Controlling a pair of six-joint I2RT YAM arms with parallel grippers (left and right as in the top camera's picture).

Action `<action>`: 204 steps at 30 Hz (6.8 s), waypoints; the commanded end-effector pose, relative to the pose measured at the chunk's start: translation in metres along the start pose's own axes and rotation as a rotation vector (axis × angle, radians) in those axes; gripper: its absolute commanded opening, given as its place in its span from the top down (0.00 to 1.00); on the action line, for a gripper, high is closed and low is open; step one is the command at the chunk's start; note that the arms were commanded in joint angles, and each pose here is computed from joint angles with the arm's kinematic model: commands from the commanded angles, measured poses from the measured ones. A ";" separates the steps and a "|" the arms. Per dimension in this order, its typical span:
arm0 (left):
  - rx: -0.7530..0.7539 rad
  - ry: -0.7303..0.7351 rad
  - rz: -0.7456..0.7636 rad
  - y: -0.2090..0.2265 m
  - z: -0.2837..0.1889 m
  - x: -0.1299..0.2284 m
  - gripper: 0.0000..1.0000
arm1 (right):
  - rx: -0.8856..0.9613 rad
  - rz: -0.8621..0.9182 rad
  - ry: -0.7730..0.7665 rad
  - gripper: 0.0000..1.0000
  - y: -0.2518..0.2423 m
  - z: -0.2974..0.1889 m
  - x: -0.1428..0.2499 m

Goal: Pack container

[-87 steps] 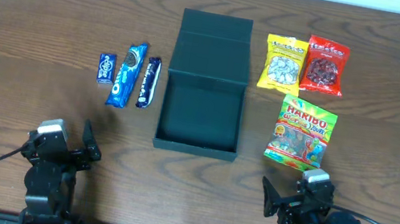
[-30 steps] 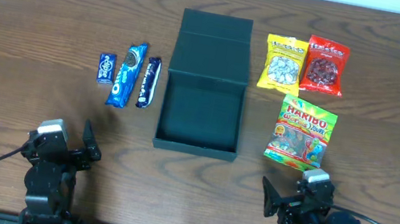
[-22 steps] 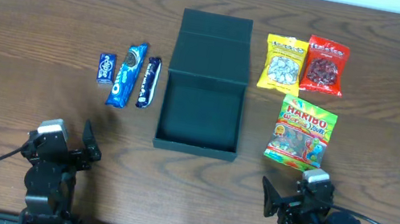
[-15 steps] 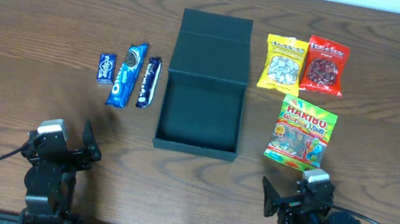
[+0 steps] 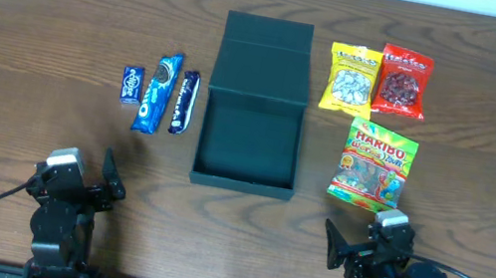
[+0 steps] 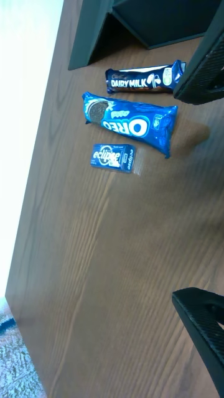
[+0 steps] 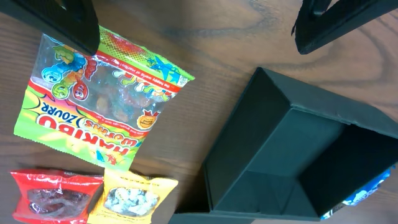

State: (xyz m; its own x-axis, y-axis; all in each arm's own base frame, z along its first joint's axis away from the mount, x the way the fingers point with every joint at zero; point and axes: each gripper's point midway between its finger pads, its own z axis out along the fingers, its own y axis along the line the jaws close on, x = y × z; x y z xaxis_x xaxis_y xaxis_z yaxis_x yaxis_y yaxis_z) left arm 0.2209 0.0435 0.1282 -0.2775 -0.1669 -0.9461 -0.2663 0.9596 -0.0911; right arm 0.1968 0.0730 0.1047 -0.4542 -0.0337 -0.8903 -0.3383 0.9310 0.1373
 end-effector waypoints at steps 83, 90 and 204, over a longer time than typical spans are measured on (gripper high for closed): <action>-0.018 0.019 -0.002 0.004 0.003 0.009 0.05 | -0.487 0.538 0.005 0.07 0.073 0.008 -0.061; -0.018 0.019 -0.002 0.004 0.003 0.009 0.05 | -0.437 0.395 0.106 0.07 0.065 0.039 -0.079; -0.018 0.019 -0.002 0.004 0.003 0.009 0.05 | 0.019 0.334 0.536 0.98 0.138 0.158 -0.091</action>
State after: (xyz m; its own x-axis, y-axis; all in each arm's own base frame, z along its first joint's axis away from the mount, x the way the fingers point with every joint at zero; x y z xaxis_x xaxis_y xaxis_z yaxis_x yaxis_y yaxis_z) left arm 0.2208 0.0435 0.1281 -0.2778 -0.1669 -0.9460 -0.2667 0.9595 -0.0909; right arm 0.3119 0.2626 0.1303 -0.9021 0.0546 -0.4282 -0.1219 0.9193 0.3742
